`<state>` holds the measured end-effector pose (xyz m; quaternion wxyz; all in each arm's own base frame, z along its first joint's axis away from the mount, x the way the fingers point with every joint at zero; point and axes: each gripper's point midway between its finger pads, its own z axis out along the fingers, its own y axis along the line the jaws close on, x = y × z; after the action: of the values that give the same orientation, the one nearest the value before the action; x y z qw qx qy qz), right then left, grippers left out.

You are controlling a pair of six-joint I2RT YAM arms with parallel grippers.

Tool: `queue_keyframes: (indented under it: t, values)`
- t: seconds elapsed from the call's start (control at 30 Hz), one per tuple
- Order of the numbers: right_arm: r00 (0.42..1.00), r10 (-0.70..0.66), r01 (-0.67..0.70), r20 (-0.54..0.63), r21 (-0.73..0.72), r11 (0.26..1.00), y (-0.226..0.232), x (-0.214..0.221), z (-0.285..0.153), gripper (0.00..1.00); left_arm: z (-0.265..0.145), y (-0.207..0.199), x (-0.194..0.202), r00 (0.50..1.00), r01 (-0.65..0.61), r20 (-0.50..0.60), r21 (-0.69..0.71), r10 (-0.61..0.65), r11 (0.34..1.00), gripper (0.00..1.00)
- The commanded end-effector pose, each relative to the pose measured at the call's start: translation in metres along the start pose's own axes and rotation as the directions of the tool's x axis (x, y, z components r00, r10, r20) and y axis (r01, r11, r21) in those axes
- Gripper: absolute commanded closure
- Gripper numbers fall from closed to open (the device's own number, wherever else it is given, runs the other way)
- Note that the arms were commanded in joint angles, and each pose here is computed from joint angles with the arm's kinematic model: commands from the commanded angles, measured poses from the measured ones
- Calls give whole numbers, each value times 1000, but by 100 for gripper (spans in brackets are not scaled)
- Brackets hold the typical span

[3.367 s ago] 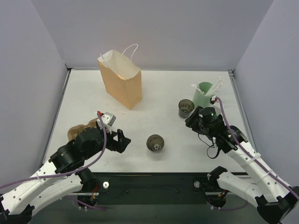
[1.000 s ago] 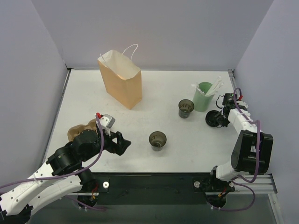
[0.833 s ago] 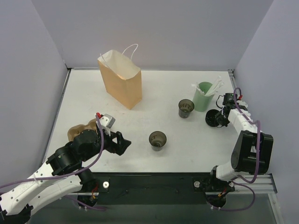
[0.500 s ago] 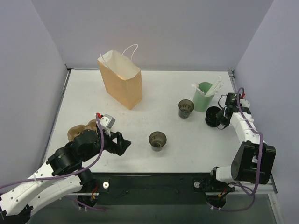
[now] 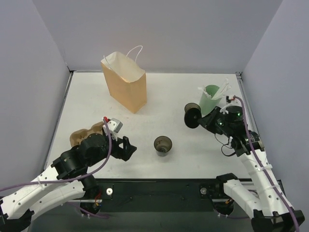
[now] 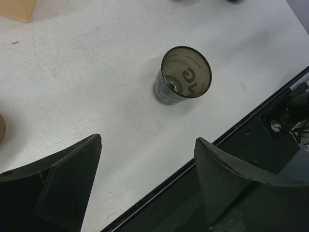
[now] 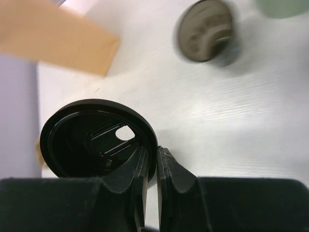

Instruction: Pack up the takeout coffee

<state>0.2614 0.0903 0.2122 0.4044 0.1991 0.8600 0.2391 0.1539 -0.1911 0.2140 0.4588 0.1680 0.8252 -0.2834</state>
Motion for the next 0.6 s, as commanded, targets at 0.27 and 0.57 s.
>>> queue_keyframes:
  t: [0.27, 0.57]
  values:
    - [907, -382, 120, -180, -757, 642, 156, 122, -70, 95, -24, -91, -59, 995, 103, -43, 345, -94, 933, 16]
    - [840, -478, -73, -258, -926, 371, 210, 164, -134, 94, -30, -101, -81, 990, 40, 103, 425, -92, 904, 20]
